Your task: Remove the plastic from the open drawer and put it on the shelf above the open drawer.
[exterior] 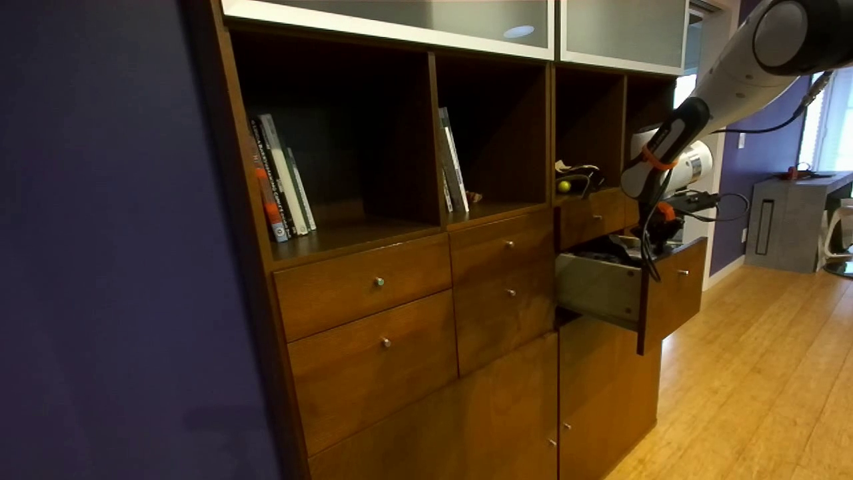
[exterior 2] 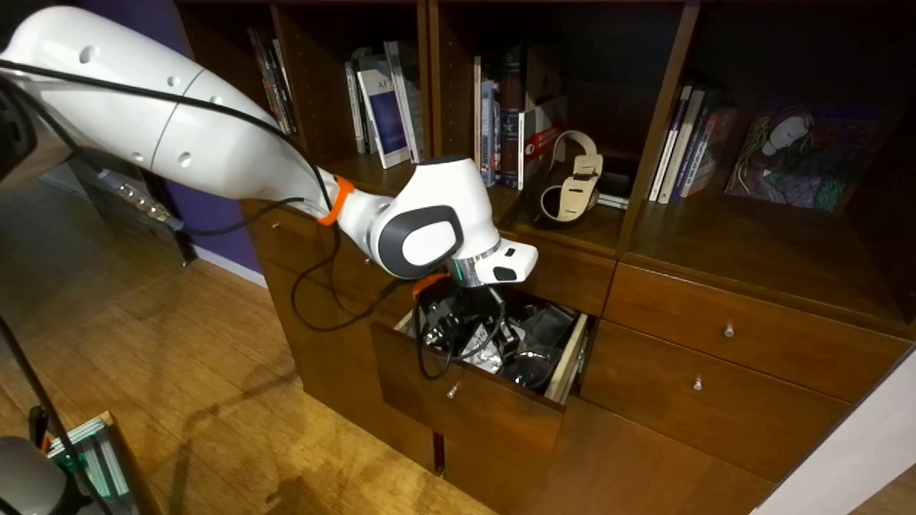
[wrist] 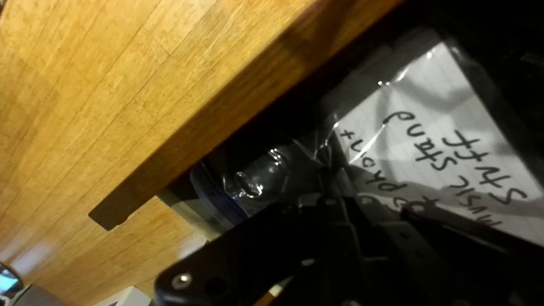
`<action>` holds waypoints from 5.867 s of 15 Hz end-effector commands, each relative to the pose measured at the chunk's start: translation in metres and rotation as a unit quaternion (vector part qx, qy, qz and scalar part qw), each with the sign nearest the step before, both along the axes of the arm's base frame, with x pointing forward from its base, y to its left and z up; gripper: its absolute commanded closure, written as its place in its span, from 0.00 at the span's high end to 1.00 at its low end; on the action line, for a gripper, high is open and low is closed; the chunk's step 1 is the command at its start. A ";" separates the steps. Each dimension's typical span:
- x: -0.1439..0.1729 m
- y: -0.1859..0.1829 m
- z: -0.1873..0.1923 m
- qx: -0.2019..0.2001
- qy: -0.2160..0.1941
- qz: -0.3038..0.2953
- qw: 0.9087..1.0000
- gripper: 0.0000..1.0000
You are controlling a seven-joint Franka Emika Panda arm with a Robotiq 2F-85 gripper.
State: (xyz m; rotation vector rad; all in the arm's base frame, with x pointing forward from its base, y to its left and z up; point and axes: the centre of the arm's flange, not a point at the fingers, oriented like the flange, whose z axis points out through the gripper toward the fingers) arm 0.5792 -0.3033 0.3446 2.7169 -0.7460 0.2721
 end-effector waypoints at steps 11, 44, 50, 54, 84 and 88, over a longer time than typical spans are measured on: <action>-0.031 0.018 0.097 -0.004 -0.100 0.005 0.995 0.00; -0.018 -0.048 0.040 0.002 -0.105 -0.023 0.994 0.55; -0.025 -0.058 0.030 0.008 -0.080 -0.037 0.996 0.55; -0.026 -0.059 0.031 0.013 -0.072 -0.045 0.996 0.40; -0.047 -0.066 0.057 0.044 -0.081 -0.096 0.991 0.00; -0.057 -0.053 0.102 0.031 -0.136 -0.081 0.987 0.00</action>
